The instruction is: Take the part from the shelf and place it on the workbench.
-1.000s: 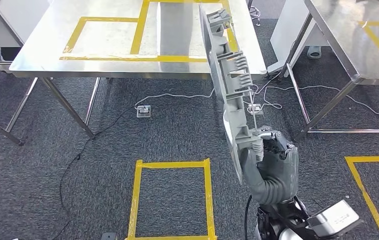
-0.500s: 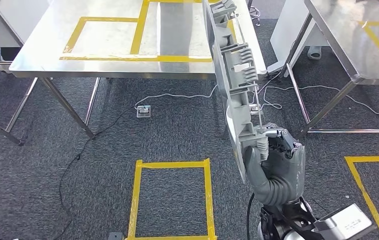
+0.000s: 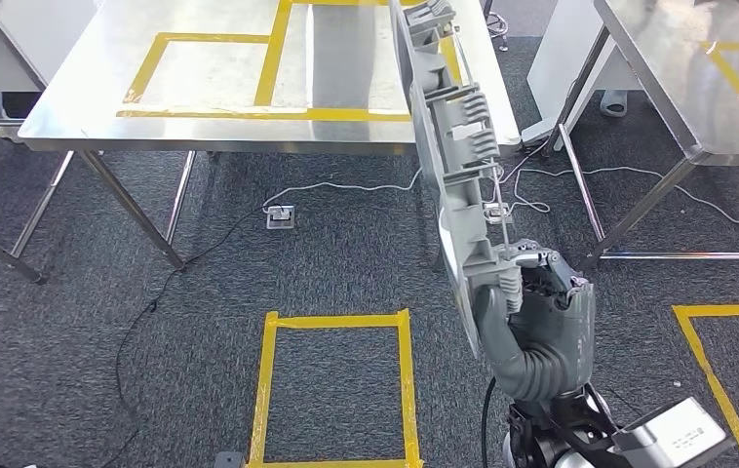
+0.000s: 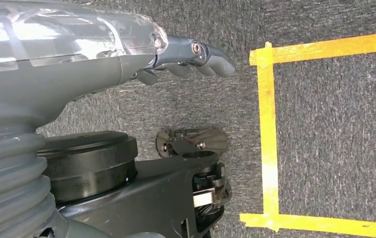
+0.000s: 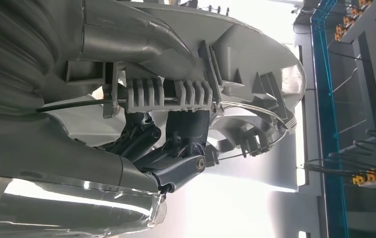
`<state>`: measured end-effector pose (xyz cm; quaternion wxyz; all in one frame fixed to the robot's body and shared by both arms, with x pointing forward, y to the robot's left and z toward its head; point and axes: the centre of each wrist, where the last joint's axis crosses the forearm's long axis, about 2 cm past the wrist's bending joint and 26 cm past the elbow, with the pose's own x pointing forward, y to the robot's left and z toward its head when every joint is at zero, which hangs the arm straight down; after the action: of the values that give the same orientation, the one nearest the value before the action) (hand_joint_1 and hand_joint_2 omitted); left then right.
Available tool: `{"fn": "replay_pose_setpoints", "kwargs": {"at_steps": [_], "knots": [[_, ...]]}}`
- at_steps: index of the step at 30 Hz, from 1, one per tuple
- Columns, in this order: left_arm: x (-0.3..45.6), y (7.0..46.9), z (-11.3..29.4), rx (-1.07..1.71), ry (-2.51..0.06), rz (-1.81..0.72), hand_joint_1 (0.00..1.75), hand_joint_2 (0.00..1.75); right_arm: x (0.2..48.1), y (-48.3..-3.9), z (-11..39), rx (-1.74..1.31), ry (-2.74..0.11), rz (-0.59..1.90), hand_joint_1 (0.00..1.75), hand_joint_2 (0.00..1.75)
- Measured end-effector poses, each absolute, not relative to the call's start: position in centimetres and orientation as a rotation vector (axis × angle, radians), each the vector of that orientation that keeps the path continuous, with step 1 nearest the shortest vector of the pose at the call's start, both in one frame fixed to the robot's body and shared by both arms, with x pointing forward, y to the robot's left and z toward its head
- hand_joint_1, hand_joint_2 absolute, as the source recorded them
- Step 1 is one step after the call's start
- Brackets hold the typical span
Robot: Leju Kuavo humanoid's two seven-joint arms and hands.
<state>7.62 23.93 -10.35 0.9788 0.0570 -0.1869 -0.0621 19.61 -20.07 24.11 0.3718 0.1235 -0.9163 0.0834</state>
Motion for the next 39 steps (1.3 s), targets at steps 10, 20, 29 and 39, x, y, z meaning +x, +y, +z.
{"fn": "replay_pose_setpoints", "kwargs": {"at_steps": [10,20,29,39], "knots": [[7.63,24.0,-10.36,0.118,-0.368,-0.125,0.0,1.75,19.63,-20.06,24.12,0.319,-2.348,0.214,1.75,1.75],[7.52,24.05,-10.38,0.119,-0.361,-0.124,0.0,1.75,19.53,-20.09,24.07,0.315,-2.346,0.205,1.75,1.75],[7.6,23.99,-10.36,0.119,-0.359,-0.125,0.0,1.75,19.34,-20.15,23.91,0.309,-2.341,0.2,1.75,1.75],[7.43,24.07,-10.4,0.12,-0.357,-0.125,0.0,1.75,19.23,-20.14,23.91,0.311,-2.34,0.196,1.75,1.75]]}}
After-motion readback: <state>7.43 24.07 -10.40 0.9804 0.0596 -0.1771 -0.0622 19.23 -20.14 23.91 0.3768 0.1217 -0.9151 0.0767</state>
